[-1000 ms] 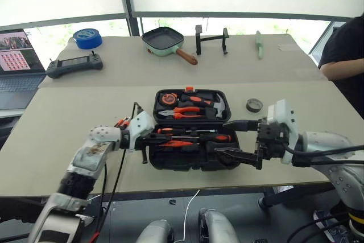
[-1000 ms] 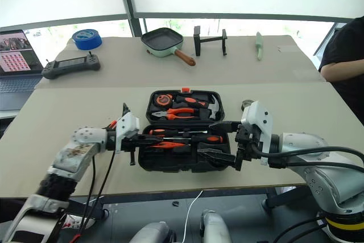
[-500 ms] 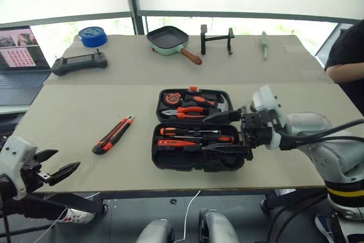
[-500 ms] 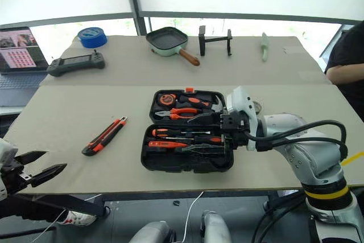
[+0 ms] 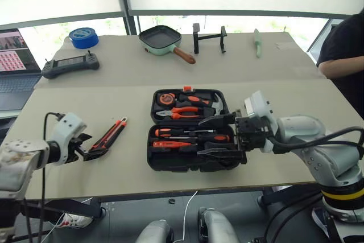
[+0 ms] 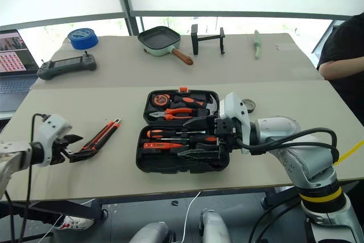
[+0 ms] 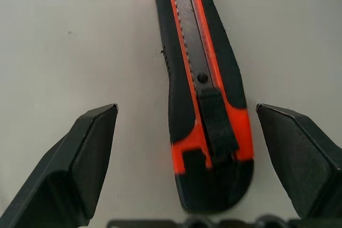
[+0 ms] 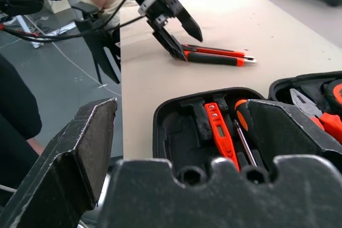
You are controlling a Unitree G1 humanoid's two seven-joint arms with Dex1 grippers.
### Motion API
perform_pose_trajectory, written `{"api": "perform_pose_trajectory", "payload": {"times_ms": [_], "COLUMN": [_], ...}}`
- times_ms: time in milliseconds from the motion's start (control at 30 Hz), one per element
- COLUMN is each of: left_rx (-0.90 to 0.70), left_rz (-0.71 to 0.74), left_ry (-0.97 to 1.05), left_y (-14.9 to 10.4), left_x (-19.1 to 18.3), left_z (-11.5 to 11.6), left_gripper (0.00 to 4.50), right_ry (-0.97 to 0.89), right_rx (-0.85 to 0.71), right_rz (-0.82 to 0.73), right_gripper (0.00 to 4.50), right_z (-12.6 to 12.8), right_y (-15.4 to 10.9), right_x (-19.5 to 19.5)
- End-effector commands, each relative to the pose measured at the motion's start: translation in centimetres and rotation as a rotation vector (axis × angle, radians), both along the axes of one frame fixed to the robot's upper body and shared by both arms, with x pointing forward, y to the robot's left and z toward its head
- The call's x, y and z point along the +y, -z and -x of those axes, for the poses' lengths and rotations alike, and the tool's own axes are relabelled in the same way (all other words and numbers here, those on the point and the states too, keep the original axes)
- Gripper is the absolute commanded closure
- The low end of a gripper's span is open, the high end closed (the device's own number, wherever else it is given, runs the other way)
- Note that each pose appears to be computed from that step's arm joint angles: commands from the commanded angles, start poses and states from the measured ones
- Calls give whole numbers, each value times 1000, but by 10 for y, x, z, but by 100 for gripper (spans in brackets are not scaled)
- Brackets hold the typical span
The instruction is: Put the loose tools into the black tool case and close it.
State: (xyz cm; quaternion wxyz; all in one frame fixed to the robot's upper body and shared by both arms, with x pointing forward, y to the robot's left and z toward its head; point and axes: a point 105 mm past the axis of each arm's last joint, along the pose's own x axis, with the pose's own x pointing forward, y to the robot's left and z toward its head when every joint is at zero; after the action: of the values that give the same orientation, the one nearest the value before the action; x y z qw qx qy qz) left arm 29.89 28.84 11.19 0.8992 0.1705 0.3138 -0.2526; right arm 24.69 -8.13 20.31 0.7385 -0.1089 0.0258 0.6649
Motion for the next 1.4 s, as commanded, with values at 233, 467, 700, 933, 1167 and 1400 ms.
{"api": "perform_pose_trajectory", "payload": {"times_ms": [233,467,700,933,1167,1400], "left_rx": [-34,-97,63,130,129,139], "left_rz": [127,200,49,-38,-21,74], "left_ry": [150,746,1123,1210,1167,1206], "left_y": [-12,-81,-52,-23,-21,-42], "left_x": [-23,-117,-162,-193,-206,-207], "left_z": [-5,27,40,21,3,15], "left_gripper": [198,279,279,279,178,6], "right_ry": [66,116,157,217,253,256], "right_rx": [-86,-3,32,13,2,1], "right_rz": [10,38,91,80,71,72], "right_gripper": [0,0,0,0,0,0], "right_z": [3,10,25,29,29,28], "right_y": [-8,2,12,12,13,14], "right_x": [-8,-26,-40,-43,-43,-42]}}
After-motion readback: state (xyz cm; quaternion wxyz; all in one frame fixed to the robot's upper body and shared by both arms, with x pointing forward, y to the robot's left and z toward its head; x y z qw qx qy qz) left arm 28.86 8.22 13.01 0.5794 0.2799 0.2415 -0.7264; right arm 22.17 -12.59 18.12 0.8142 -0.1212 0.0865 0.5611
